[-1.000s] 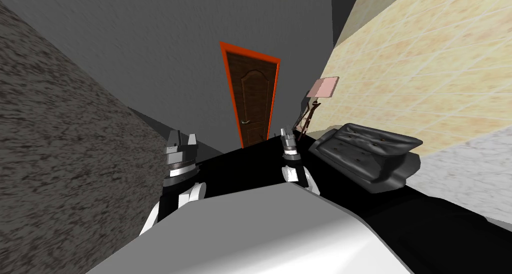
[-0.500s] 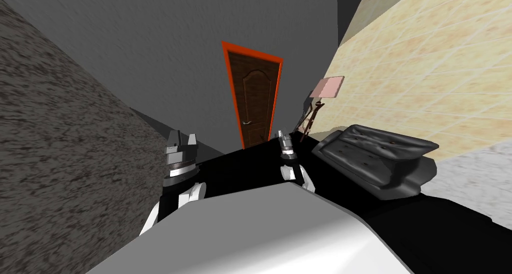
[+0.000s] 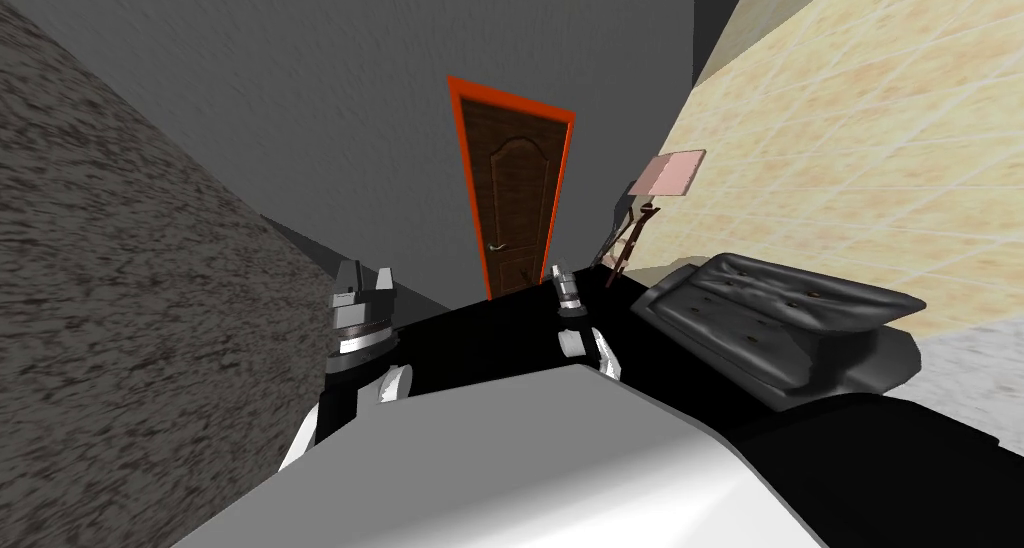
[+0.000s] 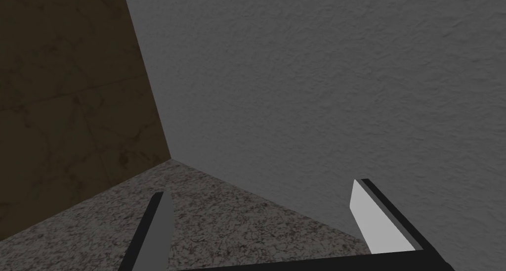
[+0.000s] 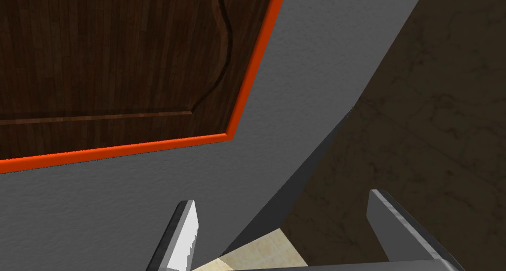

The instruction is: Pull the door open

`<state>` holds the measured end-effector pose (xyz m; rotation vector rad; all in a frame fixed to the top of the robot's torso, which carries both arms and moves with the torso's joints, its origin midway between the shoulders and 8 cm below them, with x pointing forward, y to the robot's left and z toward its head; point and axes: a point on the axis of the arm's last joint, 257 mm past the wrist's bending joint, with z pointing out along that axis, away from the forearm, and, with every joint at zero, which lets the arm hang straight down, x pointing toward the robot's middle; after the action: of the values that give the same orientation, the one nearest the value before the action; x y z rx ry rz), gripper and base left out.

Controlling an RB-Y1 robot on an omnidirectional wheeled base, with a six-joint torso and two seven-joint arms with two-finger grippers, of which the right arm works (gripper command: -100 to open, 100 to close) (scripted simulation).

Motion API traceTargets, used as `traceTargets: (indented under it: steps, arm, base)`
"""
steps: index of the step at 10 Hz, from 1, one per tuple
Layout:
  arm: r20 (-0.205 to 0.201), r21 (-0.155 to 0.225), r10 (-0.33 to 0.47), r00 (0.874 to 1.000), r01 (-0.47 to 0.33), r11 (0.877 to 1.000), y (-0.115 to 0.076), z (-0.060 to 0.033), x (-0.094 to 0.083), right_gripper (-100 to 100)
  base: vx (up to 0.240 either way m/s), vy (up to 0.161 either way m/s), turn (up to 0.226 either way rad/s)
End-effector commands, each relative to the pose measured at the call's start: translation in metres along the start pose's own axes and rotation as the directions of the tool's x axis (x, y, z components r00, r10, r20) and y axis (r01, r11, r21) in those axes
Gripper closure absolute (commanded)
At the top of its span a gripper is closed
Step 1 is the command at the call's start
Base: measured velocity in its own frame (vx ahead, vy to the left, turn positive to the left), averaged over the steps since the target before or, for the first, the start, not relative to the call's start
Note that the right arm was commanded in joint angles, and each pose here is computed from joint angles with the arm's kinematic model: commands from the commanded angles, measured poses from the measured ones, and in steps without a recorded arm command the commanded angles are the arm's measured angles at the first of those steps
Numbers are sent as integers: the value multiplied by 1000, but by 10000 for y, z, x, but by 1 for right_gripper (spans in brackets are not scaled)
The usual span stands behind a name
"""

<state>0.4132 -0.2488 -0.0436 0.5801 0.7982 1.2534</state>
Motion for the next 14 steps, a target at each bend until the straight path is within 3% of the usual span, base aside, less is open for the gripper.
traceTargets:
  steps: [1, 10, 14]
  arm:
    - [-9, 19, 8, 1000, -8, 1000, -141, 10, 40, -100]
    - [-44, 111, 41, 998, -36, 993, -774, -46, 165, -100]
    - [-59, 168, 61, 996, -50, 985, -1138, -96, 223, -100]
  base:
    - [95, 29, 46]
    - [83, 27, 39]
    - [87, 24, 48]
